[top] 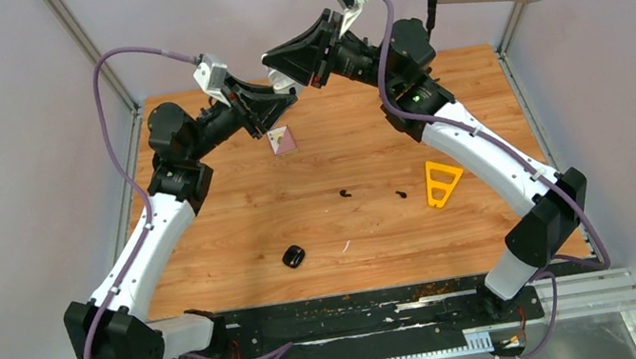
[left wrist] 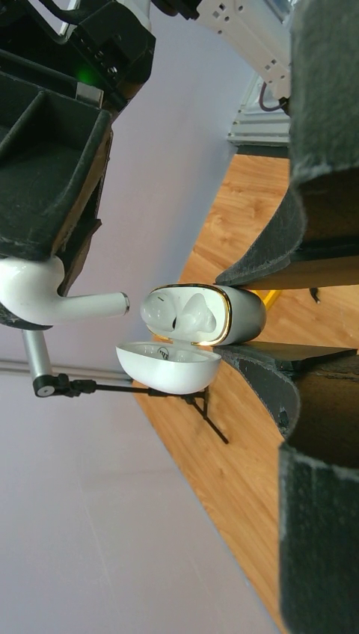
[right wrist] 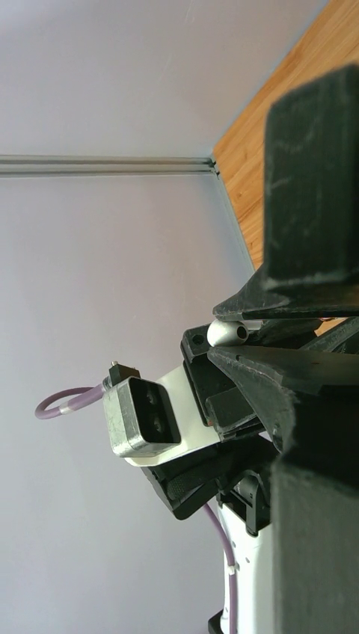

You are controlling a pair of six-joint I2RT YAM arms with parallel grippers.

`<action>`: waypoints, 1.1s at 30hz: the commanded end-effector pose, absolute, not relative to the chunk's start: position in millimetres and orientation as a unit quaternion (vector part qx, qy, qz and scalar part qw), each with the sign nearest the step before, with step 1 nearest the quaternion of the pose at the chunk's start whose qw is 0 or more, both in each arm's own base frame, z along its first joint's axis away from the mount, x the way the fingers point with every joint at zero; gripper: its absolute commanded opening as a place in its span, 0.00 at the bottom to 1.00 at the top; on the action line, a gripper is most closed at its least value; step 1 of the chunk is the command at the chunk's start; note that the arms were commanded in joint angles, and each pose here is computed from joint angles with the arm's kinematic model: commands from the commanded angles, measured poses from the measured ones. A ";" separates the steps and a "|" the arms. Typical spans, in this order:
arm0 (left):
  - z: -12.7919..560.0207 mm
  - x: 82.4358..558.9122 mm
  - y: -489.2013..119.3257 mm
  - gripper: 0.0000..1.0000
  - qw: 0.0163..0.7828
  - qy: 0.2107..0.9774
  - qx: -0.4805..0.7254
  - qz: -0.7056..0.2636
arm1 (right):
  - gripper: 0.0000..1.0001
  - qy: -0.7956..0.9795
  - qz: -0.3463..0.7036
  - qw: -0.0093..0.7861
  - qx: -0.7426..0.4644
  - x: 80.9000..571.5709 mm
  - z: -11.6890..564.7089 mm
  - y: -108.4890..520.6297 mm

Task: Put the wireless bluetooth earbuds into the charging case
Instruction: Place the earbud in the charging case.

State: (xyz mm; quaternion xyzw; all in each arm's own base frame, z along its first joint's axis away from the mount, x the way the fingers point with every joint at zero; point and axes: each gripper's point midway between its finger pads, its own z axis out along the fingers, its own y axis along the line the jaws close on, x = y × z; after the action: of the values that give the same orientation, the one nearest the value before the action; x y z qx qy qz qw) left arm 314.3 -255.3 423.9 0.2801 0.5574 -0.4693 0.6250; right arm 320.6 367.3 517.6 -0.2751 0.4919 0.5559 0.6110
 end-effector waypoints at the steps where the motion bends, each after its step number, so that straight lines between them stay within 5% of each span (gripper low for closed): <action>1: 456.3 304.2 -251.7 0.00 0.652 0.525 0.281 -0.470 | 0.00 0.471 0.559 0.630 -0.263 316.0 534.7 362.6; 33: 471.7 301.1 -246.3 0.00 0.667 0.515 0.274 -0.464 | 0.00 0.471 0.534 0.642 -0.282 304.1 519.1 362.4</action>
State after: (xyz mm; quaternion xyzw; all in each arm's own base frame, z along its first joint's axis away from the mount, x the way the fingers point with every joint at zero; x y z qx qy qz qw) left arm 317.6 -253.0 427.7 0.2665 0.5602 -0.4661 0.6308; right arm 318.3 370.6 498.7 -0.2778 0.5000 0.5353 0.6214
